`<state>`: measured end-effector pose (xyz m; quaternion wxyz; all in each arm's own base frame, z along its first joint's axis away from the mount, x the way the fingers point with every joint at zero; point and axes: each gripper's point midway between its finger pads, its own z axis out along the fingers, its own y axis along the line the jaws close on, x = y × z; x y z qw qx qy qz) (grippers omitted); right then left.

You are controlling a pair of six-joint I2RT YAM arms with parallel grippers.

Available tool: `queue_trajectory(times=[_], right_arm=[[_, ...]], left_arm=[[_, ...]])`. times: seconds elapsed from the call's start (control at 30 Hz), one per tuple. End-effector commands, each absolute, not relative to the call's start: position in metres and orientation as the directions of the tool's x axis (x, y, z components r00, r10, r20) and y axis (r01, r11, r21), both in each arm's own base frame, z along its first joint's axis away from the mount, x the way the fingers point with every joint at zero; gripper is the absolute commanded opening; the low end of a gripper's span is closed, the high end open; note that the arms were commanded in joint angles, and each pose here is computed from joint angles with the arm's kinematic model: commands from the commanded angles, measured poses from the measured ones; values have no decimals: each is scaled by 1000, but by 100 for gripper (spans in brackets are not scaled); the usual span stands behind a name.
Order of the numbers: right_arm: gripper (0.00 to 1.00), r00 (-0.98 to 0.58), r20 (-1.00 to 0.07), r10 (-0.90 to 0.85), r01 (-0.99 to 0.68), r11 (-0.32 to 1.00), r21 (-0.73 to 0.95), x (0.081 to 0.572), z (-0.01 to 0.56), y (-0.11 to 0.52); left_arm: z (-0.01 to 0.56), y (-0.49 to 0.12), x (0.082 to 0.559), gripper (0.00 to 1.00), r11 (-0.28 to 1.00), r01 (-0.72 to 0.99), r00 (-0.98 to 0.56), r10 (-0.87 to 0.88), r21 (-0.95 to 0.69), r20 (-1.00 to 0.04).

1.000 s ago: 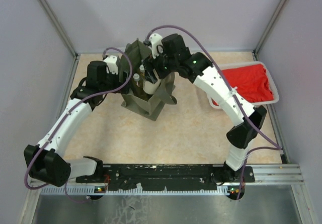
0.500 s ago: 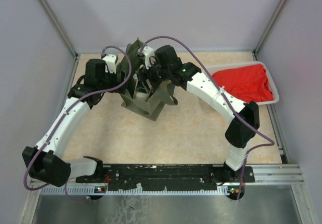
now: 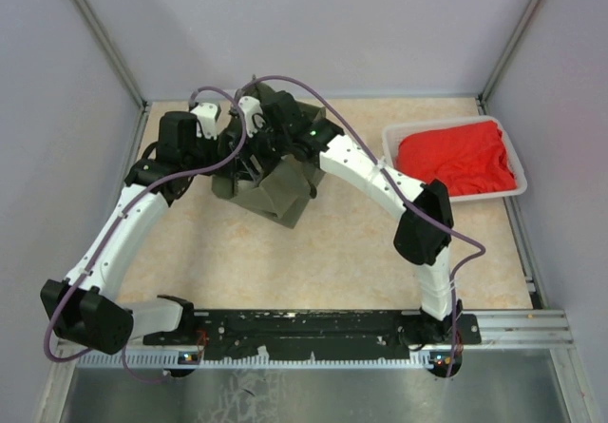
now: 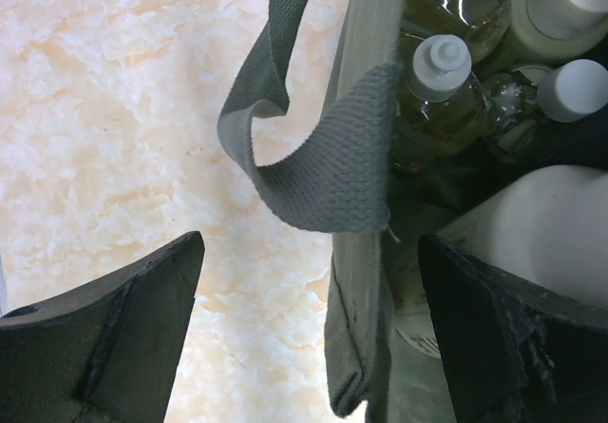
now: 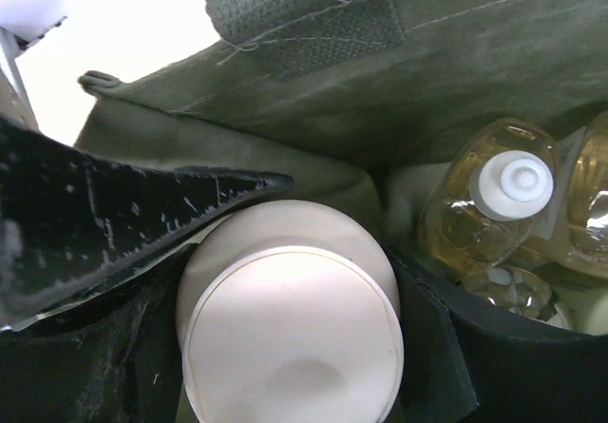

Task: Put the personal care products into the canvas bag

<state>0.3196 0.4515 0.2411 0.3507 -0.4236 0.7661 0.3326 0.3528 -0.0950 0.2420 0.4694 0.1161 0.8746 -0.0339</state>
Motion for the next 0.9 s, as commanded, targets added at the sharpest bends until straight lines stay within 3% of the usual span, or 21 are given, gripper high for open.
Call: queue_trajectory(times=[0.0, 0.23, 0.6, 0.87], right_arm=[[0, -287, -896, -338, -895, 428, 125, 329, 292, 463], [0, -284, -867, -410, -862, 506, 43, 339, 273, 441], [0, -335, -825, -455, -851, 522, 57, 337, 224, 433], [0, -331, -820, -467, -800, 600, -19, 364, 212, 415]], left_arm=[[261, -95, 352, 100, 969, 242, -491, 171, 55, -854], [258, -95, 353, 100, 970, 238, -494, 169, 54, -853], [263, -92, 353, 100, 972, 227, -492, 170, 62, -854], [263, -92, 353, 100, 971, 229, -495, 172, 63, -852]])
